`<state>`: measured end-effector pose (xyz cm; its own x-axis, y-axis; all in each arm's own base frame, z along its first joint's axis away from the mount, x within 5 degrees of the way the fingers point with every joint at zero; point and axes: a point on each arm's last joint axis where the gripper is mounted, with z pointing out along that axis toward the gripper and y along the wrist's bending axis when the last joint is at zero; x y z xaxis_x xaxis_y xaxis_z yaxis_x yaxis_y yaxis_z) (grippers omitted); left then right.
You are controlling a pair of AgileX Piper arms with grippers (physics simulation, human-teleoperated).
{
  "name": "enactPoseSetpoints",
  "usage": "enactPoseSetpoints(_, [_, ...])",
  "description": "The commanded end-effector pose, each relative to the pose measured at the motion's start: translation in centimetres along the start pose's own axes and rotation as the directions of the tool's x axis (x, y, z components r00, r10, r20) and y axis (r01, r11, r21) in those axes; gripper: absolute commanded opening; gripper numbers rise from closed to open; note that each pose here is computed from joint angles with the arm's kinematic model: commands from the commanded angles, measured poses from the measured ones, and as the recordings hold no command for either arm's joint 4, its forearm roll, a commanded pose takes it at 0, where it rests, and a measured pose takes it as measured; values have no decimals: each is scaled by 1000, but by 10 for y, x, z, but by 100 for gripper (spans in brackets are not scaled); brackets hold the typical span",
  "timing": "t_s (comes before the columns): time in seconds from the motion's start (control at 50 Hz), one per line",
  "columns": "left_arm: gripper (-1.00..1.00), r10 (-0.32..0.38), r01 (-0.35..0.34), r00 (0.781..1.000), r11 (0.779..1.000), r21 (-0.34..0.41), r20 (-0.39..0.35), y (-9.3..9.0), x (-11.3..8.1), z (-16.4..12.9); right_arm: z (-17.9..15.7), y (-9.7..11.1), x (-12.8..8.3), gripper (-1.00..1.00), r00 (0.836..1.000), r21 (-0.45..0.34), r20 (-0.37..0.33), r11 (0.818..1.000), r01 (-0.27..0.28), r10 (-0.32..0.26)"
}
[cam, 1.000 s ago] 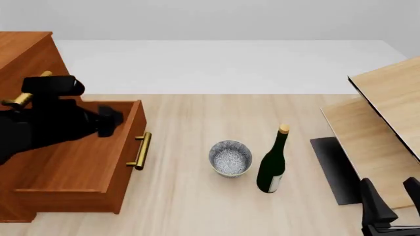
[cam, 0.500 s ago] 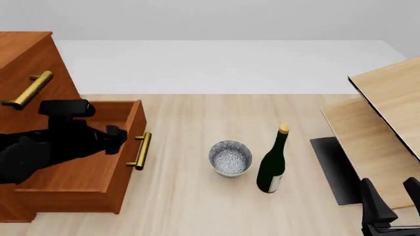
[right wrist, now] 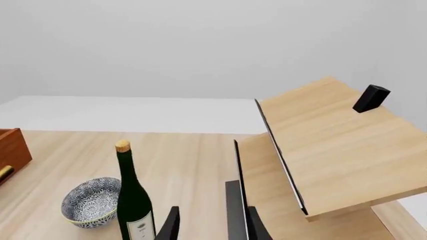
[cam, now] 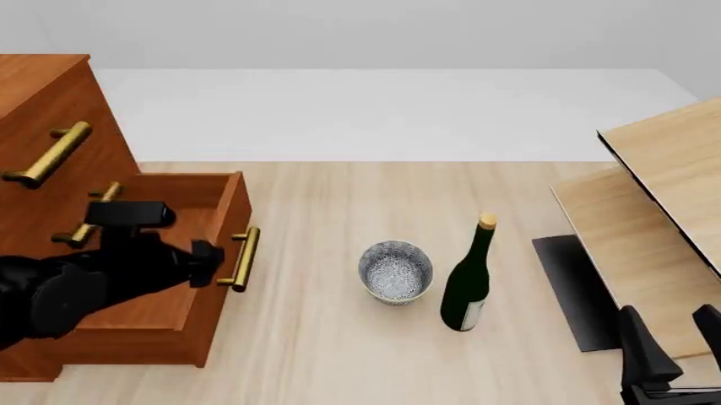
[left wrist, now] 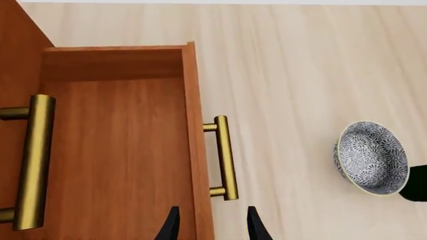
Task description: Put the wine bottle in the bottom drawer of the cabinet.
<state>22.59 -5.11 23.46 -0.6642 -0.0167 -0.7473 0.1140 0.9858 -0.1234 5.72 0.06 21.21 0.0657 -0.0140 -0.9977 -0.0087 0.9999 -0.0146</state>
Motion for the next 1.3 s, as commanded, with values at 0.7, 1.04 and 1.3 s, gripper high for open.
enactPoseSetpoints(0.7, [100, -16, 18, 998, 1000, 21, -62, -4, 40, 35, 0, 0, 0, 100, 1000, 4, -3, 1000, -5, 5])
enactPoseSetpoints(1.04, [100, -10, 13, 997, 999, 37, -77, -9, 47, 38, 0, 0, 0, 100, 1000, 3, -2, 1000, -4, 4])
enactPoseSetpoints(1.3, [100, 7, -2, 997, 998, 70, -76, -19, 46, 35, 0, 0, 0, 100, 1000, 1, -2, 1000, -4, 4])
